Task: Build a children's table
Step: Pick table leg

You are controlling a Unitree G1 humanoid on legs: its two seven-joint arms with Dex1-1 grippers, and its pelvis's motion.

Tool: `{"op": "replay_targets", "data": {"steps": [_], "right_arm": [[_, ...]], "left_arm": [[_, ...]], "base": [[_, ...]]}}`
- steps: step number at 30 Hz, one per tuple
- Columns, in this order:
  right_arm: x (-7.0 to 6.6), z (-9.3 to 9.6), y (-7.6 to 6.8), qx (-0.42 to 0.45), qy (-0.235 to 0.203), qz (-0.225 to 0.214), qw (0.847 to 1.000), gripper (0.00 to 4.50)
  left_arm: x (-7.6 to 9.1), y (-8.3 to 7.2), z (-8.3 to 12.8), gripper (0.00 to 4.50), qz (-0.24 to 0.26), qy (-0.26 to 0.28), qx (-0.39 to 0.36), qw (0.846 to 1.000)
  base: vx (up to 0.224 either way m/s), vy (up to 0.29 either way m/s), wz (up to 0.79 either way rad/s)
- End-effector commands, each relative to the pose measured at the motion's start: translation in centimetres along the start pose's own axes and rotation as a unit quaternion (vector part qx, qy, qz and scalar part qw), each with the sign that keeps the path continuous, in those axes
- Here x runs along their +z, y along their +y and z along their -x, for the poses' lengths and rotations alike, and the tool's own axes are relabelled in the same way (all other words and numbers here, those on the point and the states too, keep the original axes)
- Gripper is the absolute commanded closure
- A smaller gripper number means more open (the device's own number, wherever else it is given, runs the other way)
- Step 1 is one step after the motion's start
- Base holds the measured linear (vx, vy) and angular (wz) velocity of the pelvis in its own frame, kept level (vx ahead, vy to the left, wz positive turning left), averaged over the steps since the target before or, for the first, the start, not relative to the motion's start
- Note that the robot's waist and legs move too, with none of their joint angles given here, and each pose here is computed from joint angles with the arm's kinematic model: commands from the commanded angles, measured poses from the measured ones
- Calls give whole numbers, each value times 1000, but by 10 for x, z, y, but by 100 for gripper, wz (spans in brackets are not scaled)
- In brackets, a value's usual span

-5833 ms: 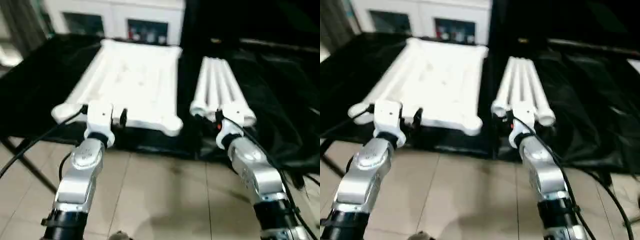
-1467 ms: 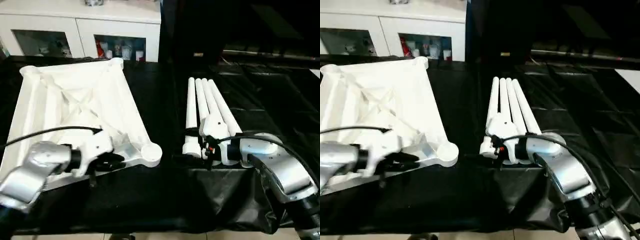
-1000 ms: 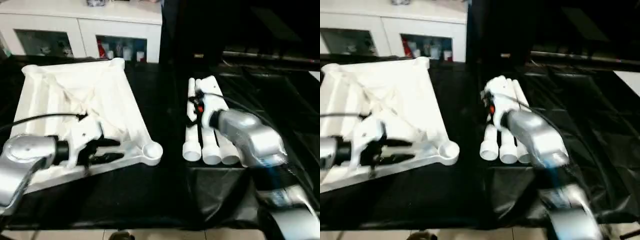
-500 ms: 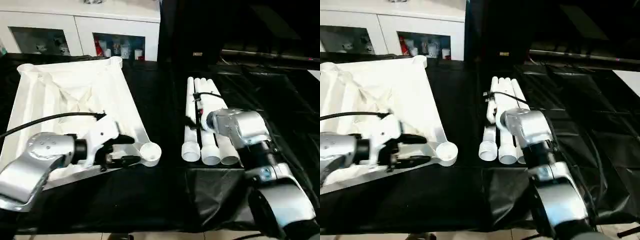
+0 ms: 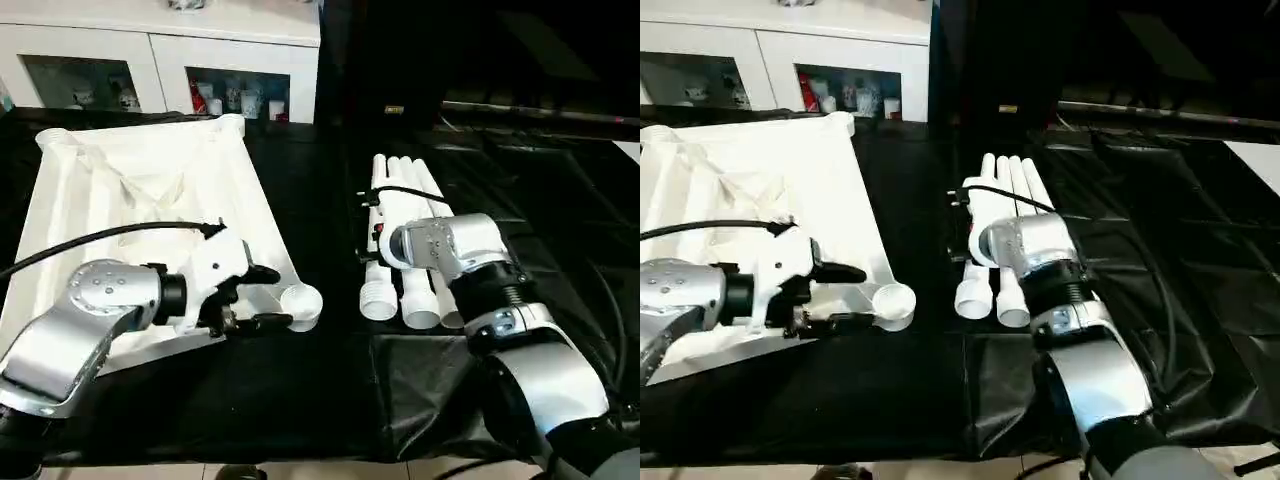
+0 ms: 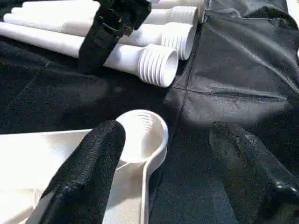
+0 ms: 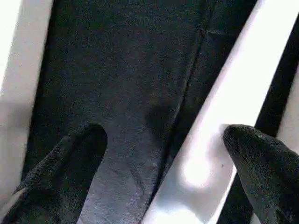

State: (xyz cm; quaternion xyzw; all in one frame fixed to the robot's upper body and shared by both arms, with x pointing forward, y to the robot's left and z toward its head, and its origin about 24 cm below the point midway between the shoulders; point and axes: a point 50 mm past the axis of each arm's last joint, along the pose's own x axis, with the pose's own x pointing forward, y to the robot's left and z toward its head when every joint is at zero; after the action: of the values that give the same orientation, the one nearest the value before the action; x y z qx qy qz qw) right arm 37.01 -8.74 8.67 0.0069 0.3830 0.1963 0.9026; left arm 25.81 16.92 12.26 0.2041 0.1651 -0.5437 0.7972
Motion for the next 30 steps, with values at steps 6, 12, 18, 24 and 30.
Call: {"op": "replay_targets", "data": {"steps": [6,12,18,24,30], "right_arm": [[15,7,-8,-16,-29,-22,999,0],[17,8,-16,-35,-39,-31,998,0],[3,1,-20,-51,-6,-36,998,0],[-9,-6,-16,-41,16,-39,998,0],[-12,-9,-14,-33,23,-51,998,0]], "left_arm": [[3,-2,0,112,-9,2,-6,1000],[4,-1,0,112,-9,2,-11,1000],[3,-2,-1,112,-9,3,-15,1000],[3,-3,-1,112,-9,6,-17,1000],[3,-5,0,112,-7,6,-20,1000]], "base": [[0,0,0],[0,0,0],[0,0,0],[0,0,0],[0,0,0]]}}
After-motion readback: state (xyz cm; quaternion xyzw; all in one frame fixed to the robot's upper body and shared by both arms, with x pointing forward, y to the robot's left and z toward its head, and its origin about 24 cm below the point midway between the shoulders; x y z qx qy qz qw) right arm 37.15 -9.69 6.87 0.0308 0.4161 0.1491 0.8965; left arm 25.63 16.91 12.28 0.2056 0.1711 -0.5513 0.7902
